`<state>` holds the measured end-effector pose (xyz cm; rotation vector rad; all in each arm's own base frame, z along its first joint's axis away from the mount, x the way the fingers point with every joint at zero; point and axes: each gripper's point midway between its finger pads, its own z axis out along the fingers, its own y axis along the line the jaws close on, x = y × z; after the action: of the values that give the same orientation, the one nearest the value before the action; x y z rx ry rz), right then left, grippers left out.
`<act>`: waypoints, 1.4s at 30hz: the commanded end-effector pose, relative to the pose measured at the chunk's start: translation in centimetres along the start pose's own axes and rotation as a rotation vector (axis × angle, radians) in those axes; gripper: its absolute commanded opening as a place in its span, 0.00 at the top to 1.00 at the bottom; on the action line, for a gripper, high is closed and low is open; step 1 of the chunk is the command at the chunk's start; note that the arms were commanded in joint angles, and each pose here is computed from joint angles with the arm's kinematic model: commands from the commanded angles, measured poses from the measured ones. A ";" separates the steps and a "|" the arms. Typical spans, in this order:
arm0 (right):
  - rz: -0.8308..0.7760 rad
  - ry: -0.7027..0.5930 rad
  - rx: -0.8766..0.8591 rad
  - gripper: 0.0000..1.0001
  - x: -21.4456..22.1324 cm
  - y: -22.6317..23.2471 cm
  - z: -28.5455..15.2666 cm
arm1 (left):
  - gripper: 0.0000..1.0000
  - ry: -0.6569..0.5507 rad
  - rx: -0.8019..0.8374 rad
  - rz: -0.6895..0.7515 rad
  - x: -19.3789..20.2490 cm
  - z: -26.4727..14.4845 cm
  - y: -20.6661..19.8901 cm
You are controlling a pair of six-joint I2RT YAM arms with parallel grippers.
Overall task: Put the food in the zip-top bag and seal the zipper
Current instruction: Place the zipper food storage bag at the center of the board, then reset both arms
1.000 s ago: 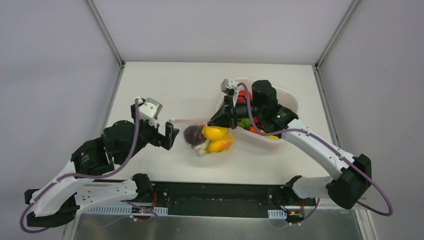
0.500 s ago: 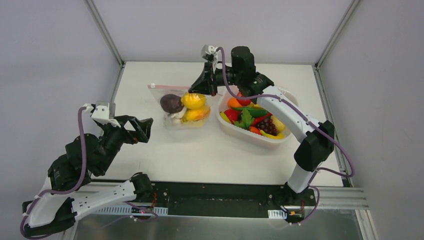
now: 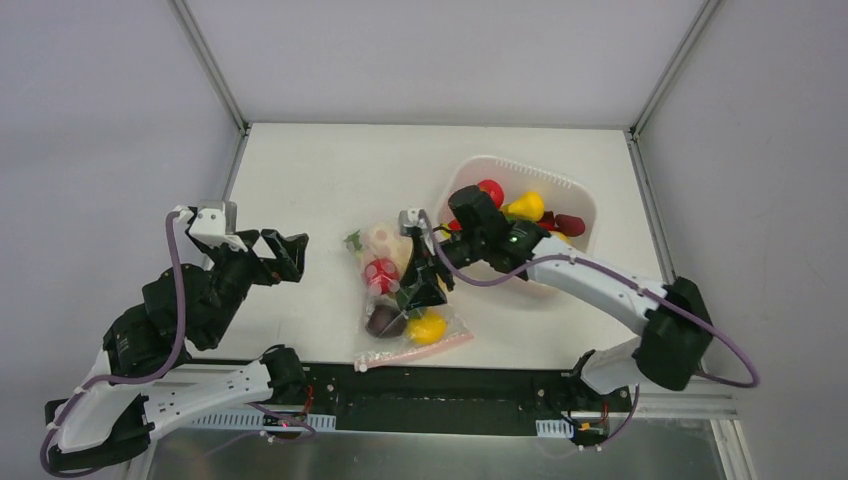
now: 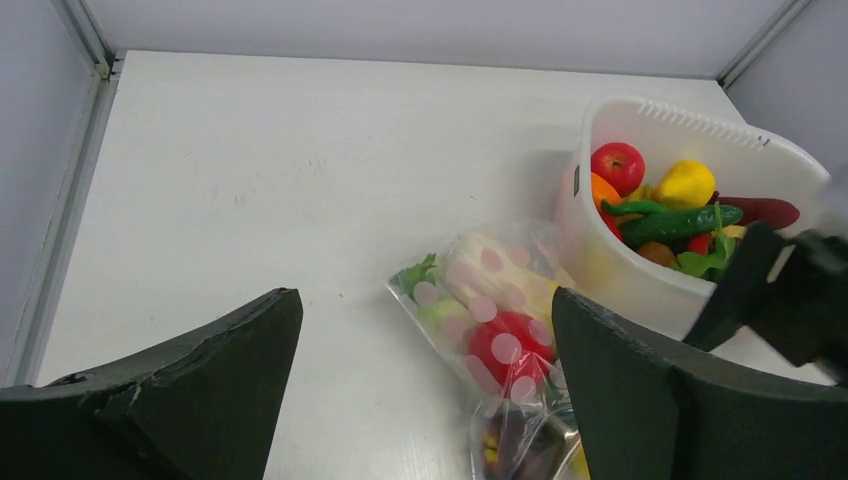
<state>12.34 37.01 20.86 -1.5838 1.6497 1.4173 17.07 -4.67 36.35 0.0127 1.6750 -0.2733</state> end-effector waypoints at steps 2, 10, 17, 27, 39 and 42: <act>-0.184 -0.286 0.120 0.38 -7.6 4.2 -5.2 | 0.01 0.030 -0.016 0.020 0.6 1.1 -1.1; 0.047 -0.467 0.764 0.20 -6.4 -2.6 -12.3 | 0.01 0.175 0.014 0.127 4.5 3.7 -4.4; 0.235 -0.576 1.246 0.05 -3.4 -6.8 -22.0 | 0.01 0.318 -0.036 0.071 6.9 6.3 -4.2; 0.643 -0.765 1.444 0.00 2.8 -8.9 -32.7 | 0.01 0.263 -0.328 -0.186 8.0 4.9 2.9; 0.764 -0.811 1.447 0.00 5.6 -8.9 -31.8 | 0.01 0.217 -0.686 -0.199 9.0 2.1 8.6; 0.744 -0.820 1.430 0.00 5.8 -8.7 -31.4 | 0.01 0.227 -0.746 -0.185 9.4 1.6 9.4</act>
<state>29.49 8.45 23.67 0.3620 1.9339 0.4791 19.80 0.50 25.40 -0.5956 1.9526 0.1063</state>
